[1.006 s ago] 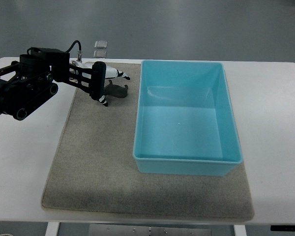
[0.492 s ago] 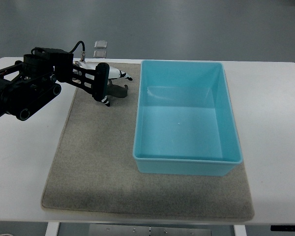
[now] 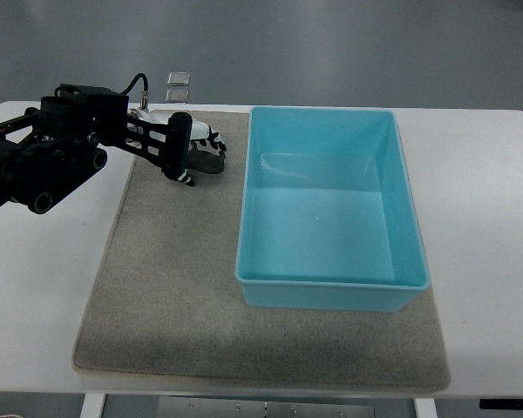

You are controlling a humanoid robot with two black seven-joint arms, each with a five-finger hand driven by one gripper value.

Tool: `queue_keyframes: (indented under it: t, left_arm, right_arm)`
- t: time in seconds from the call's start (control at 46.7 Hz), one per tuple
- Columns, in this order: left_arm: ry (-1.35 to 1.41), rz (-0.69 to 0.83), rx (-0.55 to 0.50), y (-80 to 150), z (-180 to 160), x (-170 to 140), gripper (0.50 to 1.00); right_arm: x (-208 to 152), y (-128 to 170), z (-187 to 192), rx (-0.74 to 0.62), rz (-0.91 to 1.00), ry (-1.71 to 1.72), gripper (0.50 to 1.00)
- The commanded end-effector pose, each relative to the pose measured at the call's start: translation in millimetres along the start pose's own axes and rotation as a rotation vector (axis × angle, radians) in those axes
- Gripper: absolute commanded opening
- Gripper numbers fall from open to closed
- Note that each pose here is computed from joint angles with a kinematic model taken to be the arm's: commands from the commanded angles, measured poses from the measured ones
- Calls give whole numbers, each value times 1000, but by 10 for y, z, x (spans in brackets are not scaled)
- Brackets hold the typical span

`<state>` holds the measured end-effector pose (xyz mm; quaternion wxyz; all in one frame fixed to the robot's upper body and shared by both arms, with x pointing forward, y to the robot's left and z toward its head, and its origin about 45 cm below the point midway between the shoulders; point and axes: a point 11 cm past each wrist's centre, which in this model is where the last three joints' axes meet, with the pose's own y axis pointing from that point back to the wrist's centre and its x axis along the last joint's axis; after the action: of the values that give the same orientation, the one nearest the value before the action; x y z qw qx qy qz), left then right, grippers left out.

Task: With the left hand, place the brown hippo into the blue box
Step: 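Lower the left hand onto the brown hippo and close fingers around it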

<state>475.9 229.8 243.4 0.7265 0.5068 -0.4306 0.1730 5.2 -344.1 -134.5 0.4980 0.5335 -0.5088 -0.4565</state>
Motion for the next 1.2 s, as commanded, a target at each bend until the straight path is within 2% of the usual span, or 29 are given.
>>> queue_keyframes:
  t: [0.0, 0.15, 0.278, 0.364, 0.428, 0.878, 1.177]
  left_arm:
    - [0, 2, 2, 0, -2, 2, 797]
    - [-1, 7, 4, 4, -10, 8, 769]
    - [-8, 5, 5, 0, -6, 6, 619]
    - [-14, 4, 8, 0, -8, 5, 581]
    - [-14, 5, 7, 0, -3, 6, 500]
    - [2, 12, 3, 19, -18, 27, 500]
    - [-15, 85, -4, 71, -15, 224, 500]
  right_arm:
    - [-1, 0, 0, 0, -1, 0, 936]
    - [-1, 0, 0, 0, -1, 0, 936]
    - [1, 0, 0, 0, 1, 0, 936]
    - [-1, 0, 0, 0, -1, 0, 936]
    - [1, 0, 0, 0, 1, 0, 936]
    - [-1, 0, 0, 0, -1, 0, 936]
    - [1, 0, 0, 0, 1, 0, 936]
